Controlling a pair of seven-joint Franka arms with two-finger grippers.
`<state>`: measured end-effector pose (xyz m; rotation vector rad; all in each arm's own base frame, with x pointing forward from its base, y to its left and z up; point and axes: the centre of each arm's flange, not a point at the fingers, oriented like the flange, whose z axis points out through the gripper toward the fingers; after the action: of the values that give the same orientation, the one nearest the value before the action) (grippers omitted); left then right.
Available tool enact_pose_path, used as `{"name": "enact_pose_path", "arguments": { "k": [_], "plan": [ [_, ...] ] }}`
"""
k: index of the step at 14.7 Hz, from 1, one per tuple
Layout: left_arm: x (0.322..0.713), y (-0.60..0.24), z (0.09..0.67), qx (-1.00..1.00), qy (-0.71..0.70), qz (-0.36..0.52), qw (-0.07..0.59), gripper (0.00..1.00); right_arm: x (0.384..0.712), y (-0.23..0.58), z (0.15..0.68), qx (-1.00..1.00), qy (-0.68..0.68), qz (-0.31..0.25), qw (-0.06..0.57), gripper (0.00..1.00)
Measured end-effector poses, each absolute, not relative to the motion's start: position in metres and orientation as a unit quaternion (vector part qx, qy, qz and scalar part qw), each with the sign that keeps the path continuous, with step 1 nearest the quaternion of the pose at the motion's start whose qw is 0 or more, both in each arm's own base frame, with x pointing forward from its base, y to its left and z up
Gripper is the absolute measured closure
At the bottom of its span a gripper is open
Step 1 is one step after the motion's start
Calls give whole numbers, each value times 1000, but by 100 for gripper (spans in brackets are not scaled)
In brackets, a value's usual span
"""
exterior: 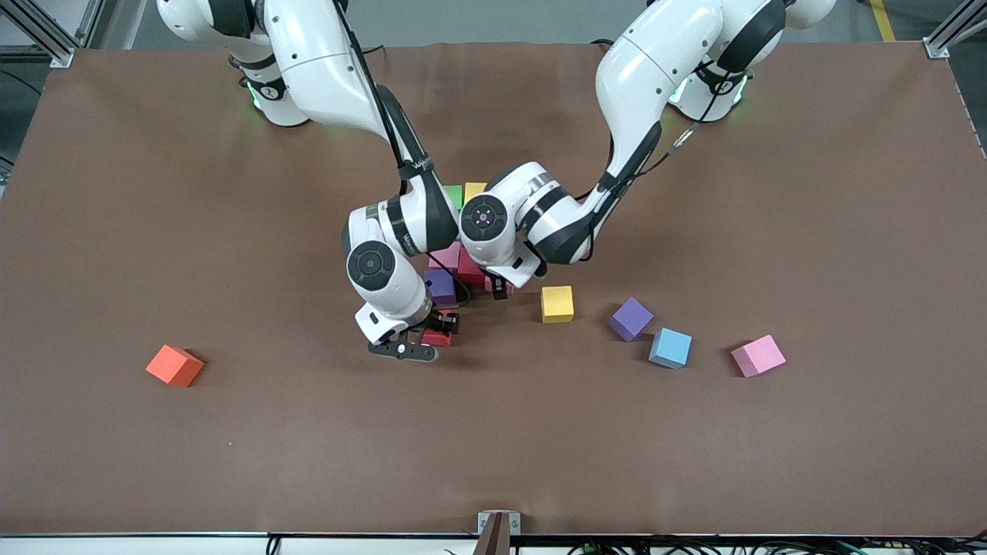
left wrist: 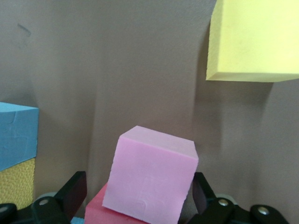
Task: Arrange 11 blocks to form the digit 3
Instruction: 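Set the pink cube on the column and open the left gripper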
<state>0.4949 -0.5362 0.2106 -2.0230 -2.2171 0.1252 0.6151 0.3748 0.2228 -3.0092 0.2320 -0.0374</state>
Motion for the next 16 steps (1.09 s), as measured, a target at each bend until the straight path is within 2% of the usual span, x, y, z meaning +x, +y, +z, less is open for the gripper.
{"name": "enact_pose_path", "arguments": {
  "k": [16],
  "plan": [
    [500, -535, 222, -665, -743, 50, 58, 0, 630, 352, 226, -994, 92, -3, 62, 41]
  ]
}}
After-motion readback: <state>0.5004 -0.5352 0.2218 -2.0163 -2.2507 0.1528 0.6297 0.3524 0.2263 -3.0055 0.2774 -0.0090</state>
